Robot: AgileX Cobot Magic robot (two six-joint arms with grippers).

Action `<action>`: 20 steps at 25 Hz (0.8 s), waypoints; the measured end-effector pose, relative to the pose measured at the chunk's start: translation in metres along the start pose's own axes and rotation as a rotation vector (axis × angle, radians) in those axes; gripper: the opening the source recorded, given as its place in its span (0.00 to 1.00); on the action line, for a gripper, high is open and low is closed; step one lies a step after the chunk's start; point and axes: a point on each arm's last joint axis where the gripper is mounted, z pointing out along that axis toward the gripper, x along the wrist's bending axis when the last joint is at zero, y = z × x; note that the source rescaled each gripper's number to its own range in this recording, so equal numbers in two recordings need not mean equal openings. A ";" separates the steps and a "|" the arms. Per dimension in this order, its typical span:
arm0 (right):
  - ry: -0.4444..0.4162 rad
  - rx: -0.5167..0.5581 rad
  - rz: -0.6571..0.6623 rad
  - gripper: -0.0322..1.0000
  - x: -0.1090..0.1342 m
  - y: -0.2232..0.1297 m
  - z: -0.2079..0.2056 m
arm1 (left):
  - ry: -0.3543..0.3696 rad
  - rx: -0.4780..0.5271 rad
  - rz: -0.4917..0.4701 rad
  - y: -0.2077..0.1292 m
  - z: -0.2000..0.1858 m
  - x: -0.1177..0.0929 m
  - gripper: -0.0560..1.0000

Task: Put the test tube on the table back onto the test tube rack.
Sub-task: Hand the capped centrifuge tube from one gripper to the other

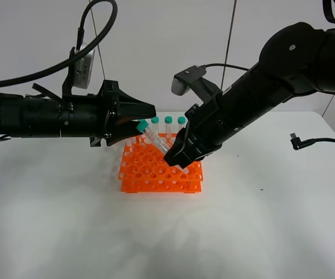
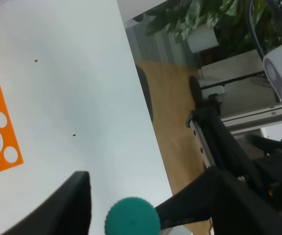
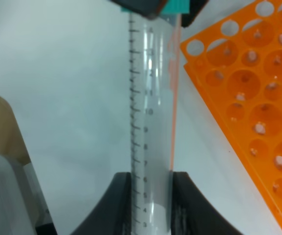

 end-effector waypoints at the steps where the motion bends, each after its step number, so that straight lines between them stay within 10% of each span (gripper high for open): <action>1: 0.001 -0.001 0.001 0.07 0.000 0.000 0.000 | 0.000 0.000 0.000 0.000 0.000 0.000 0.59; 11: -0.002 -0.016 0.008 0.07 0.000 0.001 0.000 | 0.002 0.004 0.000 0.000 0.000 0.000 0.49; 16: -0.002 -0.018 0.008 0.07 0.000 0.002 0.000 | 0.008 0.003 0.002 0.000 0.000 0.001 0.05; 20: -0.002 -0.018 0.008 0.07 0.000 0.002 0.000 | 0.008 0.009 0.009 -0.001 0.000 0.001 0.06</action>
